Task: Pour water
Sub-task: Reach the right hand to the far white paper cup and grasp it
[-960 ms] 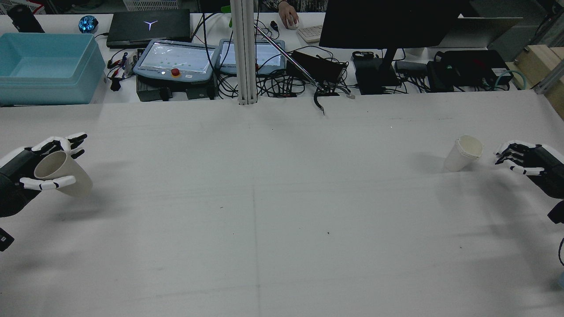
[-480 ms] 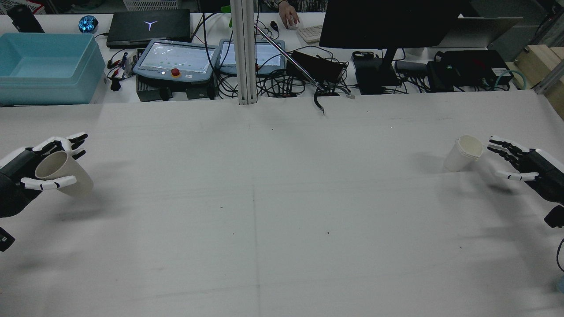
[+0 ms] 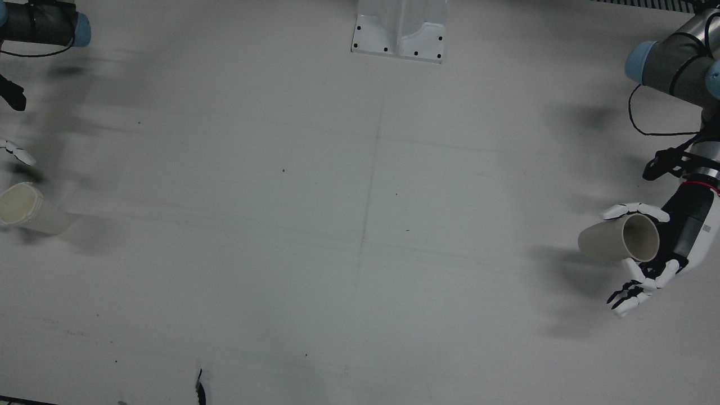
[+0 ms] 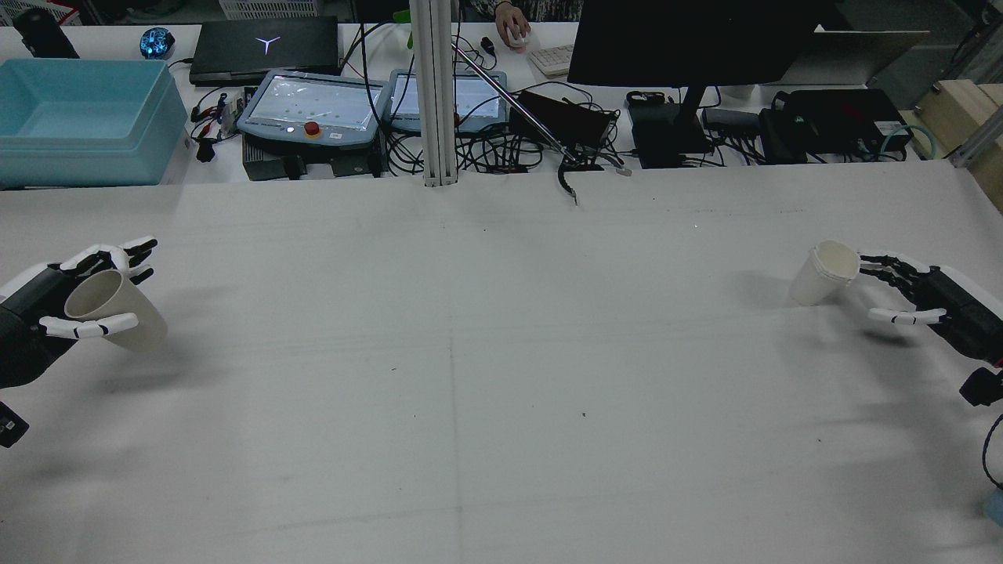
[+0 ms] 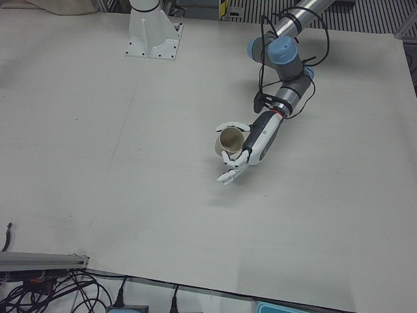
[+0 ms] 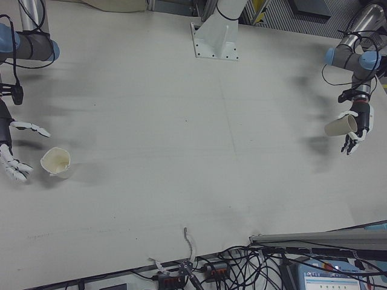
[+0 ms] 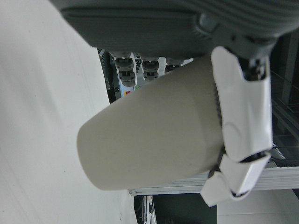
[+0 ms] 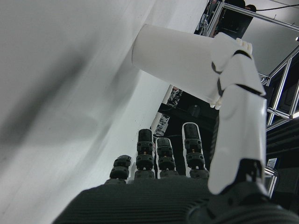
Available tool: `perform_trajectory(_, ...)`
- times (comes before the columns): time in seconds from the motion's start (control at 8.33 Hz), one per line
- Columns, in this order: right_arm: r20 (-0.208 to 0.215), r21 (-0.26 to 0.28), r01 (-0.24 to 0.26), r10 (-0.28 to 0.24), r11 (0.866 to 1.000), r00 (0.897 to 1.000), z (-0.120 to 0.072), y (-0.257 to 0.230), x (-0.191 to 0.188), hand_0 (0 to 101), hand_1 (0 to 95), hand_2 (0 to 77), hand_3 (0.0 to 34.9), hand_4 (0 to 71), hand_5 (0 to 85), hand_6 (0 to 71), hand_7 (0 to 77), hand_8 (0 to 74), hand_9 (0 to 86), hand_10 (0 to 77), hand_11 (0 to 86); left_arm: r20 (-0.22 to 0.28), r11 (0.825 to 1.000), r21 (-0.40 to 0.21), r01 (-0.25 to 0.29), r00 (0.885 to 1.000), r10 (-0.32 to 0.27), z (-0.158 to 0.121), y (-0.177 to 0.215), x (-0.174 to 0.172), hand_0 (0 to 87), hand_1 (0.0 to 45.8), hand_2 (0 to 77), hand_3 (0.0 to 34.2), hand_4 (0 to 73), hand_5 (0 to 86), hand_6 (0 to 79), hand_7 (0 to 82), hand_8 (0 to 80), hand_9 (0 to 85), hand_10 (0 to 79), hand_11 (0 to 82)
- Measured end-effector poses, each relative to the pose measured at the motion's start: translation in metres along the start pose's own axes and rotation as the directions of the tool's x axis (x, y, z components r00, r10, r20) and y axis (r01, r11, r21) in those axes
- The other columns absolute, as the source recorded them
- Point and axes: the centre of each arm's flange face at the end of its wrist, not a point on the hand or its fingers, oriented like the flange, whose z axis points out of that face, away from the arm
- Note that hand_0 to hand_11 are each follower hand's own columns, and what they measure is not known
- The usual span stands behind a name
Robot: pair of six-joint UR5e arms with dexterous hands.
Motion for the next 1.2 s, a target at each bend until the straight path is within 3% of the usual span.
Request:
perform_trajectory(0.72, 0.003, -0.004, 0.030, -0.030, 1.000, 1.000, 0.012, 0.006, 0.001, 56, 27.8, 19.6, 1.1, 1.1, 24.0, 9.8, 15.3, 14.7, 20.2, 2.7, 6.5, 0.003, 1.000, 0.005, -0.006, 1.000, 0.006, 0.000, -0.003, -0.003, 52.7, 24.0, 27.8, 0.1, 14.7, 64.9, 11.4, 14.7, 7.6, 9.3, 7.6, 13.6)
perform_trajectory(1.08, 0.004, 0.003, 0.058, -0.058, 0.998, 0.998, 0.042, 0.024, 0.001, 56, 26.2, 23.5, 1.0, 2.7, 25.6, 11.4, 16.9, 15.8, 21.8, 2.7, 6.5, 0.002, 1.000, 0.006, -0.010, 1.000, 0.010, 0.001, -0.003, -0.004, 52.4, 24.0, 27.8, 0.2, 14.7, 64.9, 11.4, 14.7, 7.6, 9.3, 7.6, 13.6)
perform_trajectory(1.2, 0.005, 0.002, 0.064, -0.064, 0.998, 0.998, 0.050, 0.029, 0.001, 55, 26.2, 24.5, 1.1, 0.0, 25.6, 7.6, 16.9, 15.8, 20.2, 3.3, 7.1, 0.001, 1.000, 0.009, -0.011, 1.000, 0.011, 0.001, -0.005, -0.004, 52.3, 24.0, 27.8, 0.1, 14.7, 64.9, 11.4, 14.7, 7.6, 9.3, 7.6, 13.6)
